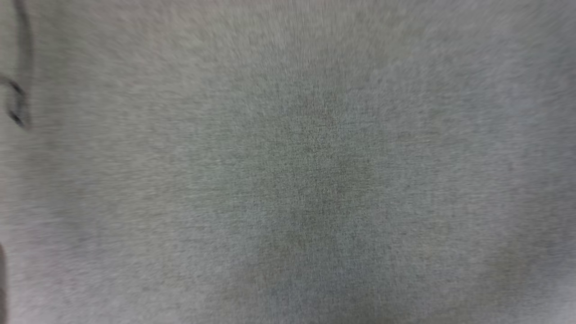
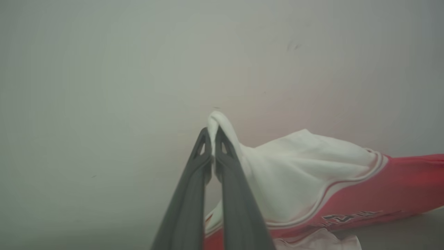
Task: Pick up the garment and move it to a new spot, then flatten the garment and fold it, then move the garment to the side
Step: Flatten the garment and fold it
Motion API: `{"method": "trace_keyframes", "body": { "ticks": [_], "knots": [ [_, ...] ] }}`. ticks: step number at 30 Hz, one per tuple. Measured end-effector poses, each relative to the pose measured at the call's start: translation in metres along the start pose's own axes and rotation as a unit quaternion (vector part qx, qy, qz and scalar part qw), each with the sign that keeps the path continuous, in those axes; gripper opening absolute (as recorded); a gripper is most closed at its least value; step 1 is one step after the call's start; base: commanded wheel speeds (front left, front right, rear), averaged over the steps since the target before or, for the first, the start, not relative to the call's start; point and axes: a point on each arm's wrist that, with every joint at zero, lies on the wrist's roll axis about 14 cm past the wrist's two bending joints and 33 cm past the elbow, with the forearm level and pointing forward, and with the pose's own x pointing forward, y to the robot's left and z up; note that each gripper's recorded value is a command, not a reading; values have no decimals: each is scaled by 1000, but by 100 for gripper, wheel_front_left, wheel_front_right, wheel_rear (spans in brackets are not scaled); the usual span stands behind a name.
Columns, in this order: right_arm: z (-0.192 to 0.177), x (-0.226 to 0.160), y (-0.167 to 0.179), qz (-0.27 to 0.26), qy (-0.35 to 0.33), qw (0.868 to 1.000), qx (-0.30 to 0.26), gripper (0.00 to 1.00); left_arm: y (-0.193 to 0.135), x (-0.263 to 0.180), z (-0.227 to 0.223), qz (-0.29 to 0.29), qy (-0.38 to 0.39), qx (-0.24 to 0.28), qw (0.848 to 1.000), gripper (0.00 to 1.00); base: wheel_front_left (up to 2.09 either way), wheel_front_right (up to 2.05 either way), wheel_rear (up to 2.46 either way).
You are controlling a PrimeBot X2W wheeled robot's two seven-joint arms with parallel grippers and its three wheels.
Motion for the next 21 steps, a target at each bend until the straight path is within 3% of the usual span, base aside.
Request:
{"method": "trace_keyframes", "body": {
  "ticks": [10, 21],
  "knots": [
    [-67, -115, 26, 17, 63, 996, 61, 0, 6, -145, -32, 31, 107, -63, 992, 0, 0, 0, 0],
    [-111, -241, 46, 4, 105, 987, 123, 0, 6, -294, -26, 99, 181, -99, 973, 0, 0, 0, 0]
  ]
}}
